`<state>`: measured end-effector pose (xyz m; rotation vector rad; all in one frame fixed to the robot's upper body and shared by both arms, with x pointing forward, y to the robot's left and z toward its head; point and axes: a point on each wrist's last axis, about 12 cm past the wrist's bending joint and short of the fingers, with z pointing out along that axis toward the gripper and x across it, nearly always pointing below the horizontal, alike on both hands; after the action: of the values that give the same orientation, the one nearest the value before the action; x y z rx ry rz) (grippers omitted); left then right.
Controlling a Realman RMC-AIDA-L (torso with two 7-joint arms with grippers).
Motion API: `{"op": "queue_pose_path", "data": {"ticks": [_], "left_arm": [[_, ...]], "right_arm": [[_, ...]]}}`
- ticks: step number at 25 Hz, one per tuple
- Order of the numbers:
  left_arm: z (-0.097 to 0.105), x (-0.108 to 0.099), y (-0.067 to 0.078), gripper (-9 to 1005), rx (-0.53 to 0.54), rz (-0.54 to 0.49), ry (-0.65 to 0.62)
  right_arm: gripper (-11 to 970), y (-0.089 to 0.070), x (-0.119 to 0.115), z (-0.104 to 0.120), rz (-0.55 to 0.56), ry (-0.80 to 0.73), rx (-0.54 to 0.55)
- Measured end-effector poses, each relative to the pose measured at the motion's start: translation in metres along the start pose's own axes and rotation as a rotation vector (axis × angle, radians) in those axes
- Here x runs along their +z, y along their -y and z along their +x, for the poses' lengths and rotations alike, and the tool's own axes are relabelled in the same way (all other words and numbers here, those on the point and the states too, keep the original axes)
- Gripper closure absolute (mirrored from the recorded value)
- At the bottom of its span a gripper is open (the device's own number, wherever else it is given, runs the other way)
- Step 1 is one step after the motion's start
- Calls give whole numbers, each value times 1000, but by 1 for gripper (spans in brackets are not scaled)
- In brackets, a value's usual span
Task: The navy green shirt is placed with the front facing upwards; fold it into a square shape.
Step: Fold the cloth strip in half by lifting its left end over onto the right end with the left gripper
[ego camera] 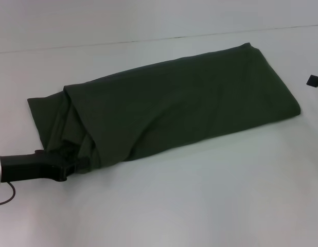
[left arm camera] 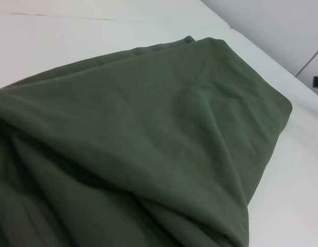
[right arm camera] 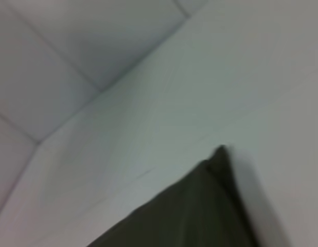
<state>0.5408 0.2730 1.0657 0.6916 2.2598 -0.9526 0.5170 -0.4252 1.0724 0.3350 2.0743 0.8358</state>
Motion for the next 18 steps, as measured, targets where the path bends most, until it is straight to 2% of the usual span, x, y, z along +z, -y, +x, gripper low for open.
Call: {"op": "queue_pose_path", "data": {"ticks": [4,8,18], "left_arm": [[-2,1,1,982,7,5,-3],[-6,2,1,979,10,9,-5],[-12,2,3,973,12,28,-14]], "right_arm": [[108,3,6,-9,53,25,80],[108,0,11,-19,60,34,111],[109,-15,27,-23,67,-171,21]]}}
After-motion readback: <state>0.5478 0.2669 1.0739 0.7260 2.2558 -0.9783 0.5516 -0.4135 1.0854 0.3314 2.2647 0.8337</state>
